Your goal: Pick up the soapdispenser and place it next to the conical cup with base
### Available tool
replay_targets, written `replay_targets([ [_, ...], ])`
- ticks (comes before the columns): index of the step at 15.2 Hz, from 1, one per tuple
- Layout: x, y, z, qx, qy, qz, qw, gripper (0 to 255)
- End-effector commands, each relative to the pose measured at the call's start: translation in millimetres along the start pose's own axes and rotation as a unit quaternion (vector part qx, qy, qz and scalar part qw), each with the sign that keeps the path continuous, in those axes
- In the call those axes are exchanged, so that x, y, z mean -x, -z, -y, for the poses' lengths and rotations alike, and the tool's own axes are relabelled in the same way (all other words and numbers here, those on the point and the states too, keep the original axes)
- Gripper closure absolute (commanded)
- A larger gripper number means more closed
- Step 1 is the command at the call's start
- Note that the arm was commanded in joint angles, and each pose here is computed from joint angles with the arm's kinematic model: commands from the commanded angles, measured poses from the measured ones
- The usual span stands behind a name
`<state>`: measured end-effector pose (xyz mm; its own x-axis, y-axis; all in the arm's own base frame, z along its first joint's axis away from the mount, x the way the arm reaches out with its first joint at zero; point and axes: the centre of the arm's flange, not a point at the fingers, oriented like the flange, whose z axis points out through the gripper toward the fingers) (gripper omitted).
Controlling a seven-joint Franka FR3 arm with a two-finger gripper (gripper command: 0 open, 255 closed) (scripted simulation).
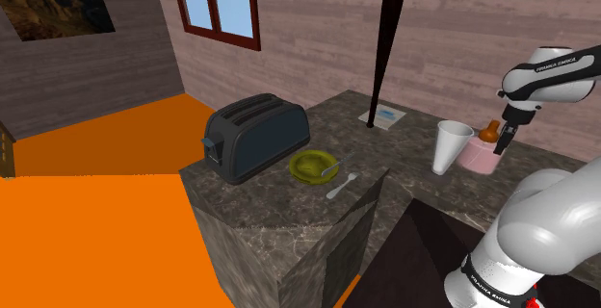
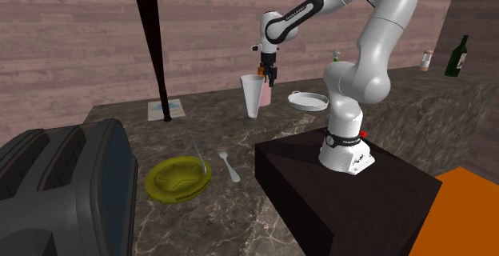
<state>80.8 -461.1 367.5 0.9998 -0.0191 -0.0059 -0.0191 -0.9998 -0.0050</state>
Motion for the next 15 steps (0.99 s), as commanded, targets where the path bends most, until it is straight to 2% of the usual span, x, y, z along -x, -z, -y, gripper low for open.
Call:
replay_targets([
  [1,-0.6,-10.6,0.2,0.0,0.0,0.0,1.0,255],
  [10,-0.6,-16.5,0.2,0.0,0.0,0.0,1.0,255],
  [11,-0.6,-16.5,0.2,0.0,0.0,0.0,1.0,0],
  [15,-0.6,-16.5,0.2,0.0,0.0,0.0,1.0,0],
])
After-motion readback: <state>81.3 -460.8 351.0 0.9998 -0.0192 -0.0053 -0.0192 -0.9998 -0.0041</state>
